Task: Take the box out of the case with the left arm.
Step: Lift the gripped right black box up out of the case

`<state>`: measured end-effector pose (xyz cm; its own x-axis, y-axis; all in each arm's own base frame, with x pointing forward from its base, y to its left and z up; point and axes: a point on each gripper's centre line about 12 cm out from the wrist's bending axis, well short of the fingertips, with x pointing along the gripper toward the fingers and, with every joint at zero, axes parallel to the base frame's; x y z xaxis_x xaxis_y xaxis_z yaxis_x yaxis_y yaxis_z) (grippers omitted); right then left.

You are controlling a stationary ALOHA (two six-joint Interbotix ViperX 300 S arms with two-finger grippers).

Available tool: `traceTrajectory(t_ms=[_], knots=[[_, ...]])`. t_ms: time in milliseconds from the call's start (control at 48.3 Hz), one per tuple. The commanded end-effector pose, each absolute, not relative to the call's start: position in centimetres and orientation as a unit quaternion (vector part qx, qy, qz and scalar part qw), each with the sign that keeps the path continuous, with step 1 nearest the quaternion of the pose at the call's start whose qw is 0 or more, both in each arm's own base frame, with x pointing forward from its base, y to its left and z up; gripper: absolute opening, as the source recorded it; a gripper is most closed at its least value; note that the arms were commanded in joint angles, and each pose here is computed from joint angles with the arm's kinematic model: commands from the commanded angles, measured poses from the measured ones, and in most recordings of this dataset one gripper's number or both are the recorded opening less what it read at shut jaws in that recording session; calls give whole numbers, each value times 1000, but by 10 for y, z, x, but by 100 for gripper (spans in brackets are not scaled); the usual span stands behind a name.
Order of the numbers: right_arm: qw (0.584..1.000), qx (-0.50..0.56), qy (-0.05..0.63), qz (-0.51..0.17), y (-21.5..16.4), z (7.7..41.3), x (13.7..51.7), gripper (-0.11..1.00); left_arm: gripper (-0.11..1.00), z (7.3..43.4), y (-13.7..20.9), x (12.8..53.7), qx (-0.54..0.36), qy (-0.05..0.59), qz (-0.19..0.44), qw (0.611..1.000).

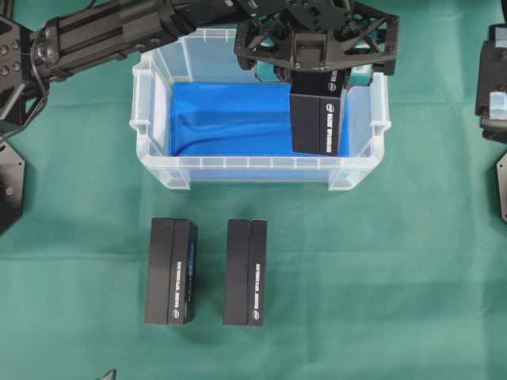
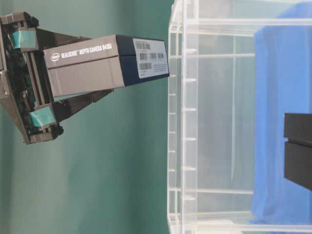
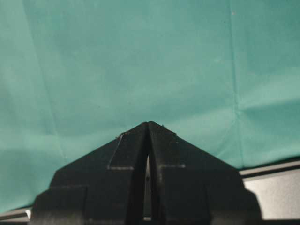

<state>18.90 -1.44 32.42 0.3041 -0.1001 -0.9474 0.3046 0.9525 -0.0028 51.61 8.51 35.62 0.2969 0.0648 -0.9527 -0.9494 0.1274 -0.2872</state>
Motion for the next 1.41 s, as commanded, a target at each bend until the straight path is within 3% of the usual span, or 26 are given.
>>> traceTrajectory(t_ms=[0,1014,1387], knots=[[807,89,570,-126,-15,328,190,0,61,380,86,509,-526,406,399,632],[806,89,571,-127,-15,328,190,0,61,381,90,508,-526,404,401,632],[807,90,570,-126,-15,329,190,0,61,386,71,507,-522,411,390,637]])
